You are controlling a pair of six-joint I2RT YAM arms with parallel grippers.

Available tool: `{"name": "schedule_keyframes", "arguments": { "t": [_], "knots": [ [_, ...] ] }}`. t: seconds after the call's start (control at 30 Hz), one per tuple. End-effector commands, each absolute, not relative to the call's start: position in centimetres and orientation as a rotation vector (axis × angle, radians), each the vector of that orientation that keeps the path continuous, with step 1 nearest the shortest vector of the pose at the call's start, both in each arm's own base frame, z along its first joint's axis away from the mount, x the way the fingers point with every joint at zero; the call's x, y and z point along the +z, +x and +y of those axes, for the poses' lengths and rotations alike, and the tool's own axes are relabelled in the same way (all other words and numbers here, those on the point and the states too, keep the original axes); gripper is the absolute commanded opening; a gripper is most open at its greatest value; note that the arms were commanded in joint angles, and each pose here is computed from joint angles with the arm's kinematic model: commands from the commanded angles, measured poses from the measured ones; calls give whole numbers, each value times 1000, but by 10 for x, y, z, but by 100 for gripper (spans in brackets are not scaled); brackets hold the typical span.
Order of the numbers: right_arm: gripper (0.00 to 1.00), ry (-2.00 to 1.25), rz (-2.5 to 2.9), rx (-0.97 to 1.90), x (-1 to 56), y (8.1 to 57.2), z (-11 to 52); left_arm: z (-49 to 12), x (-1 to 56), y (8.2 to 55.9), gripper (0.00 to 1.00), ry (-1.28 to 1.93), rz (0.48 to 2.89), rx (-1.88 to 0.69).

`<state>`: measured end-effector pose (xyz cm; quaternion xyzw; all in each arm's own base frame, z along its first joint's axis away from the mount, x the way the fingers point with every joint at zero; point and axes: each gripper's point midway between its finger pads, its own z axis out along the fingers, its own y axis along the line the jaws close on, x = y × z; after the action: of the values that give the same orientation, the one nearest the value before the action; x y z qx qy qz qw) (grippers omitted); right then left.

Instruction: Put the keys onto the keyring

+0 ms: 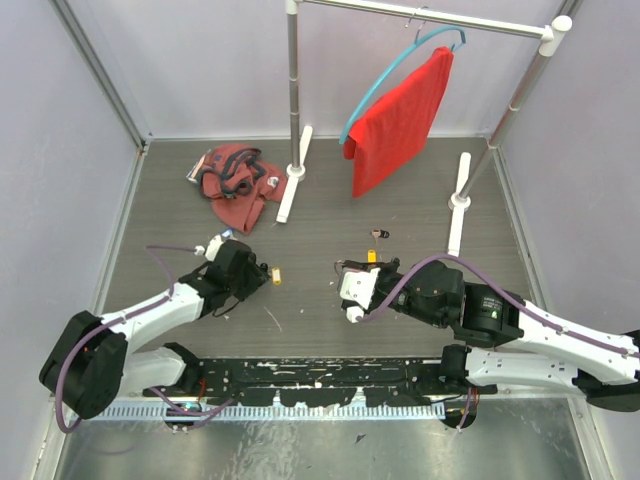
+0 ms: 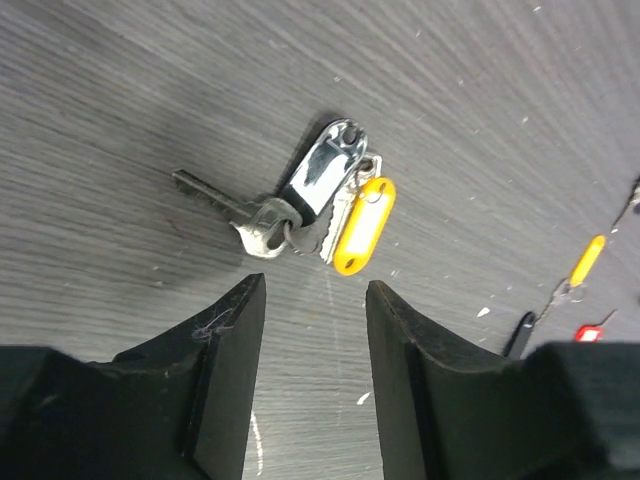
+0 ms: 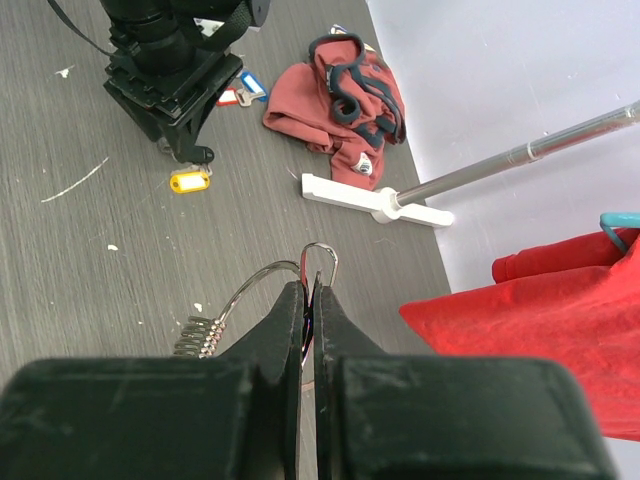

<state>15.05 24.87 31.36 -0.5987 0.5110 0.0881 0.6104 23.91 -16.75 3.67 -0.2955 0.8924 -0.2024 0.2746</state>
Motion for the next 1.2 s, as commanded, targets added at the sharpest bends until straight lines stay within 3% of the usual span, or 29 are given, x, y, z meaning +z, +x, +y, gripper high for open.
{"name": "schedule_keyframes", "arguments": {
  "t": [0.0, 0.23, 0.43, 0.73, 1.17],
  "knots": [
    [1, -1311, 1161, 218, 333, 152, 249, -170, 51, 260, 49, -917, 2255, -614],
    [1, -1312, 1167, 215, 331, 153, 247, -162, 45, 258, 44, -1006, 2223, -596],
    [1, -1311, 1166, 213, 331, 153, 247, -161, 36, 253, 46, -1044, 2233, -600],
    [1, -1308, 1170, 219, 331, 152, 246, -162, 36, 258, 39, -1049, 2219, -601],
    [1, -1308, 1171, 218, 331, 152, 246, -162, 34, 260, 39, -1048, 2222, -598]
  ]
}}
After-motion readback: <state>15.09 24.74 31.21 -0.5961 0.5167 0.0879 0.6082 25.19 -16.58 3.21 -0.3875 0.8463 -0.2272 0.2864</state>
